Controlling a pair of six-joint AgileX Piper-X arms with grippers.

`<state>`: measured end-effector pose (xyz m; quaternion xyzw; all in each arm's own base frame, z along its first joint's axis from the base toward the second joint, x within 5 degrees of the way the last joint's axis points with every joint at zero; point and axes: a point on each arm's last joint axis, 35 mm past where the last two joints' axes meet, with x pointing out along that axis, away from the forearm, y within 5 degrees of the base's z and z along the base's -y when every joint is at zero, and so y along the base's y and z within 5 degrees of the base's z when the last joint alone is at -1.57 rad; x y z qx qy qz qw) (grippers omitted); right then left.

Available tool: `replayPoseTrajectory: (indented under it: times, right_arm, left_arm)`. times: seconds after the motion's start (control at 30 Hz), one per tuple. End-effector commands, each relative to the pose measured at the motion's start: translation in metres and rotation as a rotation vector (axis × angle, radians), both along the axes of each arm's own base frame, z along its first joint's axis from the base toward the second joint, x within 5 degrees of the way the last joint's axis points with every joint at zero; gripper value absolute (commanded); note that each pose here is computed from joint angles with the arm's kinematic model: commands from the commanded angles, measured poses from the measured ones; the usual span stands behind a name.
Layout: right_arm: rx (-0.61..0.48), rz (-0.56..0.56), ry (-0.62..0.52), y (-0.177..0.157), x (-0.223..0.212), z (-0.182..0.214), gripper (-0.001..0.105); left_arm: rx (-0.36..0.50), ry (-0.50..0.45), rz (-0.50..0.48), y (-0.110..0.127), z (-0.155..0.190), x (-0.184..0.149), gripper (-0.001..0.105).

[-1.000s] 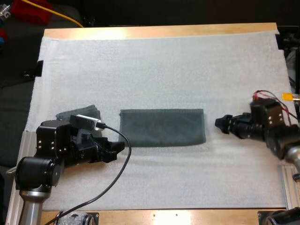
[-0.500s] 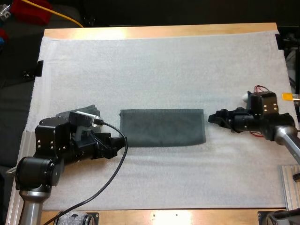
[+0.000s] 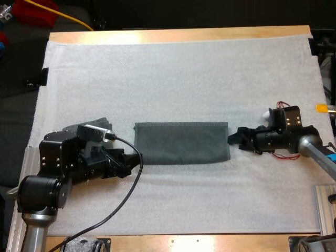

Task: Pick towel from pile, fold and stack

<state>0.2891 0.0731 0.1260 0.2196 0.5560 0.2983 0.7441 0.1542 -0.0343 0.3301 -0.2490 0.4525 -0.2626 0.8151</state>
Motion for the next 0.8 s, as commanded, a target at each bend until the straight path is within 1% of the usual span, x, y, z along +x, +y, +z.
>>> replayPoseTrajectory:
  times: [0.0,0.23,0.37,0.47,0.67,0.77]
  right_arm:
    - [0.023,0.009,-0.018,0.0,0.003,0.003,0.055]
    - [0.015,0.061,0.021,0.018,-0.001,-0.008,0.055]
    - [0.031,0.034,0.096,0.033,-0.002,-0.021,0.055]
    - [0.067,0.029,0.119,0.043,-0.001,-0.026,0.055]
    - [0.113,0.042,0.103,0.065,-0.002,-0.022,0.055]
    - [0.122,0.034,0.104,0.067,-0.001,-0.021,0.055]
  left_arm:
    - [-0.011,-0.008,0.0,0.0,0.003,0.0,0.06]
    - [-0.011,-0.008,0.0,0.0,0.003,0.0,0.06]
    - [-0.011,-0.008,0.0,0.0,0.003,0.0,0.06]
    - [-0.012,-0.006,-0.001,0.0,0.003,0.0,0.06]
    - [-0.012,0.0,0.0,0.0,0.003,-0.001,0.06]
    - [-0.012,0.0,0.0,0.0,0.003,-0.001,0.06]
